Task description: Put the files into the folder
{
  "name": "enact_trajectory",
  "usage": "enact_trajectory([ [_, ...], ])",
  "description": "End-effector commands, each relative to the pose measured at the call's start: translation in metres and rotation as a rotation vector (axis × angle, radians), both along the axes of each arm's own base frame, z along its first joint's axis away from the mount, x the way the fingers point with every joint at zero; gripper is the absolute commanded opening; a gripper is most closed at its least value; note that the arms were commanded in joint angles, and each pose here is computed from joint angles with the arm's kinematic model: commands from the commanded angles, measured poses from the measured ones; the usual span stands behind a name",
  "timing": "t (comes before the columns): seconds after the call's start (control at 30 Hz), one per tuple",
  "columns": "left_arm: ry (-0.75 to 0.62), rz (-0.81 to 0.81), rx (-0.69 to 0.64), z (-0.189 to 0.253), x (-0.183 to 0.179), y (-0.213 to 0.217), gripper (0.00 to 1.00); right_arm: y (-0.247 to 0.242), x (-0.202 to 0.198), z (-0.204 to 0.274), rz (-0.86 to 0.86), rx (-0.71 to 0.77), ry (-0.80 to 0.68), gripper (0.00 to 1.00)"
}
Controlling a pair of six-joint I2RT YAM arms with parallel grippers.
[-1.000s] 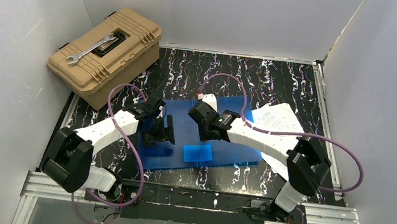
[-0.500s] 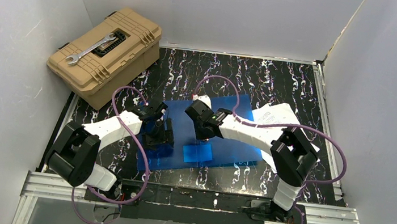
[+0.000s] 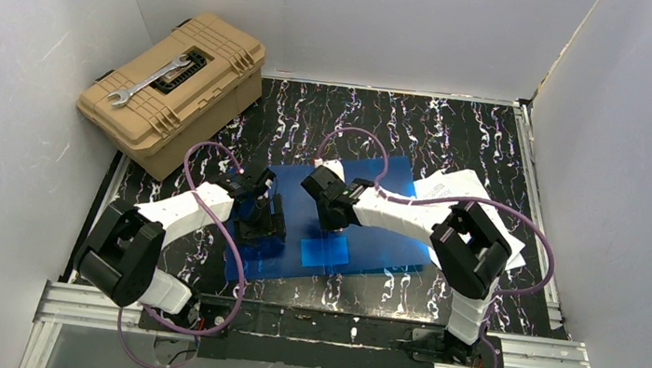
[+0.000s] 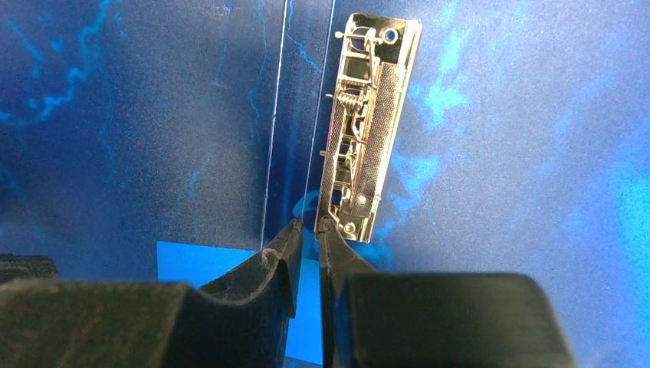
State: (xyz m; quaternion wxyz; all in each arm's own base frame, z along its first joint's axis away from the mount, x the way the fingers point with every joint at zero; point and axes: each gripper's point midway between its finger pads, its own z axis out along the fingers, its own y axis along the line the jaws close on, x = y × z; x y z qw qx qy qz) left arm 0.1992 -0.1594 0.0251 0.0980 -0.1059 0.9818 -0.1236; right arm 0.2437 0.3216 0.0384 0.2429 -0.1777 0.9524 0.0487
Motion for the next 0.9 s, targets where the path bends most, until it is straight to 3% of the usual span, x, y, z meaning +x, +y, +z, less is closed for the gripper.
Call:
enact_trajectory([
  [0.0,0.023,-0.007,0.029,-0.007,-0.010,0.007,0.70,0.008,0.016,0.006,-0.011,0.007,-0.050,0.22],
  [0.87,0.024,0.003,0.029,-0.010,-0.007,0.005,0.70,-0.021,-0.008,-0.034,0.013,-0.139,0.018,0.09],
])
